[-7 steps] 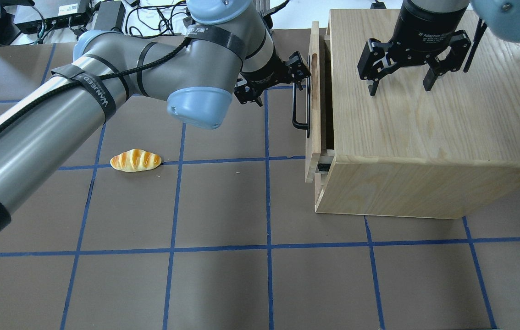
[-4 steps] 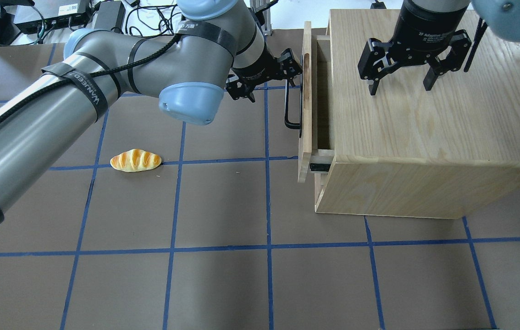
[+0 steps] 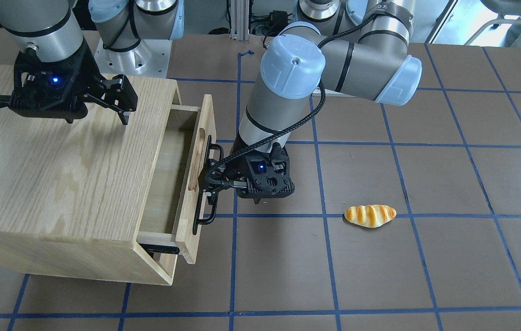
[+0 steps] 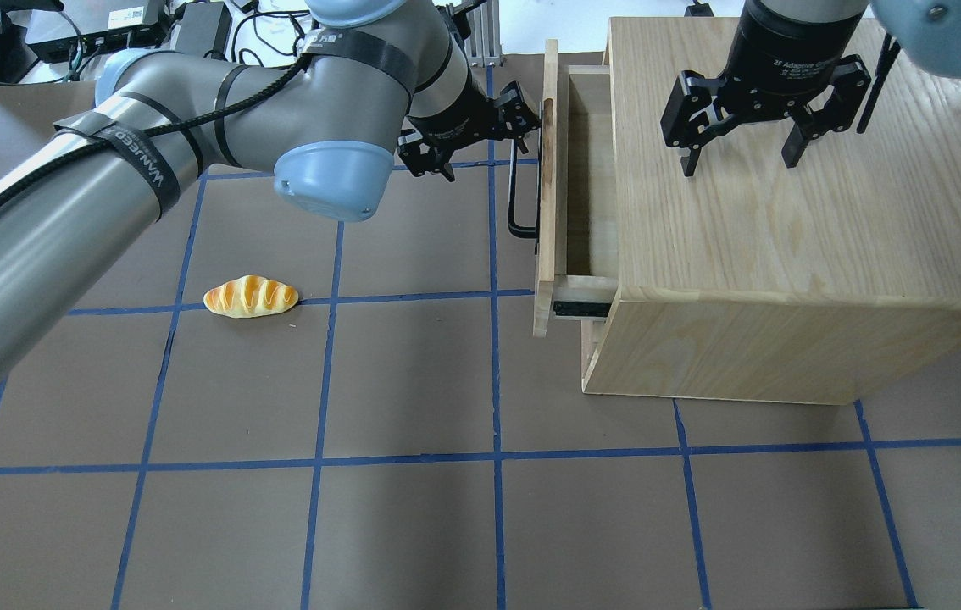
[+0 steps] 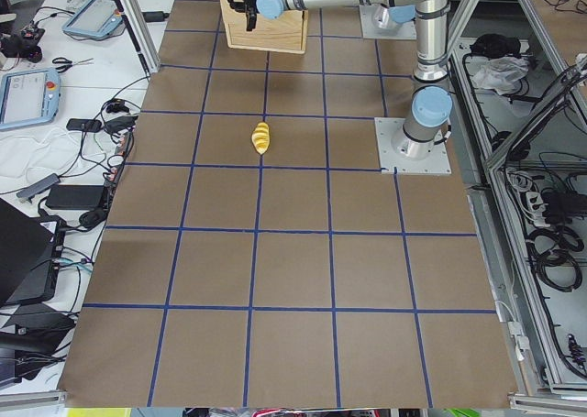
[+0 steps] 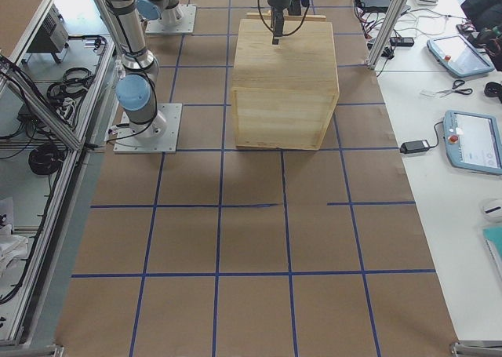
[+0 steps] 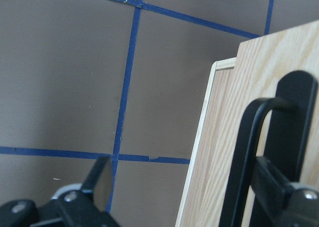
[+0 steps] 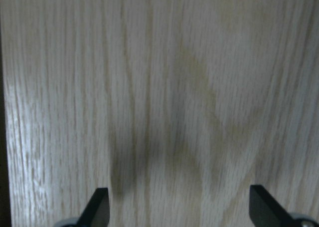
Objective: Open upper drawer
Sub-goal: 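Pull the drawer handle with the left gripper away from the cabinet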
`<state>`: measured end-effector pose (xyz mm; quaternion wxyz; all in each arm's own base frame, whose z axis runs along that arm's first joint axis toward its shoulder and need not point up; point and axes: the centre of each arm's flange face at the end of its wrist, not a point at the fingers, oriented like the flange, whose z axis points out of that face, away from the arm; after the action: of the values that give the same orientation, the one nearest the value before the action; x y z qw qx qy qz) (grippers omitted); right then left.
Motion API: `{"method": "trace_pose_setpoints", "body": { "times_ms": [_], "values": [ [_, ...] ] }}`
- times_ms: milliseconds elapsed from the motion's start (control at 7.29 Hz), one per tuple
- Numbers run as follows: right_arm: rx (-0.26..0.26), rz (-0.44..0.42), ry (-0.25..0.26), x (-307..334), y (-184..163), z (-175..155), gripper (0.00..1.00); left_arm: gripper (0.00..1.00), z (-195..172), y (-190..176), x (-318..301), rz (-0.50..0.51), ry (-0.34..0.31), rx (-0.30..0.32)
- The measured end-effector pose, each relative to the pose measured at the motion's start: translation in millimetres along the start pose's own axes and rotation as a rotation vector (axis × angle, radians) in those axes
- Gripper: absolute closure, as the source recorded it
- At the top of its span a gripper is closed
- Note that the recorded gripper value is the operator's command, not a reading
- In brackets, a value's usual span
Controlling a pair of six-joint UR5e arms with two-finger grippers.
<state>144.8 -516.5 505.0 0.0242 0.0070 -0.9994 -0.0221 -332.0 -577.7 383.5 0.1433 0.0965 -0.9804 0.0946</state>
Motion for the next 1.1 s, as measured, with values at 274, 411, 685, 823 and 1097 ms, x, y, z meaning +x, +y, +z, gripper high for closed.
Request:
{"method": "trace_pose_setpoints", "body": {
  "times_ms": [274, 411, 685, 823, 1097],
  "values": [
    [0.000, 0.001, 0.000, 0.0, 0.0, 0.0, 0.00, 0.00, -2.8, -3.0, -6.4, 0.000, -0.009, -0.010],
    [0.000, 0.001, 0.000, 0.0, 0.0, 0.0, 0.00, 0.00, -4.5, -5.4, -10.1, 0.004, -0.012, -0.011],
    [0.000, 0.000, 0.000, 0.0, 0.0, 0.1, 0.00, 0.00, -5.4, -7.9, -13.8, 0.004, -0.015, -0.013],
    [-0.001, 0.000, 0.000, 0.0, 0.1, 0.4, 0.00, 0.00, -5.6, -9.0, -15.7, 0.008, -0.018, -0.016],
    [-0.001, 0.001, 0.000, 0.0, 0.0, 0.3, 0.00, 0.00, -6.4, -14.7, -24.3, 0.018, -0.025, -0.021]
  ]
}}
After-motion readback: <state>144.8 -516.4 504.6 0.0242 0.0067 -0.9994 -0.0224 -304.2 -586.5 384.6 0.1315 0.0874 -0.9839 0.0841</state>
